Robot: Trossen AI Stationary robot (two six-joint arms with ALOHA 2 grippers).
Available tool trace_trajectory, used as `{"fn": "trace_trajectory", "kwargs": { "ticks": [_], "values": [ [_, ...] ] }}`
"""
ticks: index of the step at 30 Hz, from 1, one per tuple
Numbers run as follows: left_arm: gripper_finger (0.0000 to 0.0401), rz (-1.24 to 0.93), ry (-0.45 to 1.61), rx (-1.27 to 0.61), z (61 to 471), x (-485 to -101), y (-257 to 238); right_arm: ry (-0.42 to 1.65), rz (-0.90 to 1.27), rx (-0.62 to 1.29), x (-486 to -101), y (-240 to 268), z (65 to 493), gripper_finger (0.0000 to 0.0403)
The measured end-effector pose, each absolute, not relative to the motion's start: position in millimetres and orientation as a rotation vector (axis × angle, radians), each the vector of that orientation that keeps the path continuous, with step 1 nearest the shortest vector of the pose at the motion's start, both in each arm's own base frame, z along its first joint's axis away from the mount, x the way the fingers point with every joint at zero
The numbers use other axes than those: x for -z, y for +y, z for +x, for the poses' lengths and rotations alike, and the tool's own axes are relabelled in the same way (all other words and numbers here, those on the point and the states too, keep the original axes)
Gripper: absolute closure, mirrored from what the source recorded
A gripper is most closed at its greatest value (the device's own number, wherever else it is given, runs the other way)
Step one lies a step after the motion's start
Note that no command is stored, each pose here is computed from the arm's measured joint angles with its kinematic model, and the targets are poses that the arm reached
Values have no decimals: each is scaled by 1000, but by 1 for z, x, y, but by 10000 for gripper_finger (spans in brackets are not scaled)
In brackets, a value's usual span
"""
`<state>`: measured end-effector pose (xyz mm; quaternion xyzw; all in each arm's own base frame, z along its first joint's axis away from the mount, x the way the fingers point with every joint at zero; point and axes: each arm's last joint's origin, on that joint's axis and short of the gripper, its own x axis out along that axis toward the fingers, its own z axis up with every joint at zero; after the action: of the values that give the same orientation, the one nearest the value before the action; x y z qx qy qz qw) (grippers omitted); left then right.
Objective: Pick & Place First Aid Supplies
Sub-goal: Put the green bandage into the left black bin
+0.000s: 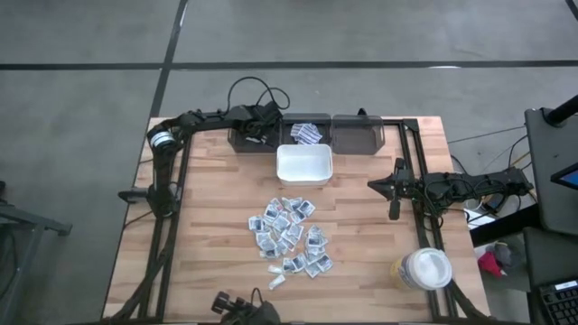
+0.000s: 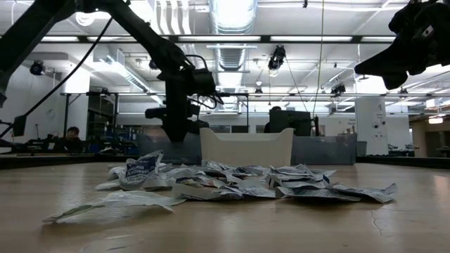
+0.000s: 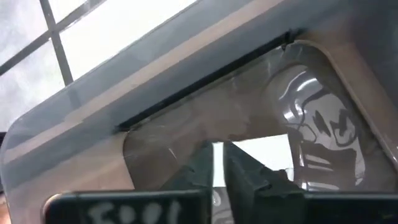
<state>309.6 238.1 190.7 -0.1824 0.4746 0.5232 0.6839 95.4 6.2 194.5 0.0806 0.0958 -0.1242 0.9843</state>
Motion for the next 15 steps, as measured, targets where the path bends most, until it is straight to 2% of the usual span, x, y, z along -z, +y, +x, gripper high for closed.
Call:
{"fn": "trace_trajectory", "kwargs": {
  "ticks": [7, 15],
  "values": [
    [273, -412, 1037, -1137, 300, -221, 230, 192, 166, 247, -195, 6, 95, 385],
    [261, -542, 964, -727, 295, -289, 166, 192, 163, 248, -195, 6, 95, 385]
  ]
}}
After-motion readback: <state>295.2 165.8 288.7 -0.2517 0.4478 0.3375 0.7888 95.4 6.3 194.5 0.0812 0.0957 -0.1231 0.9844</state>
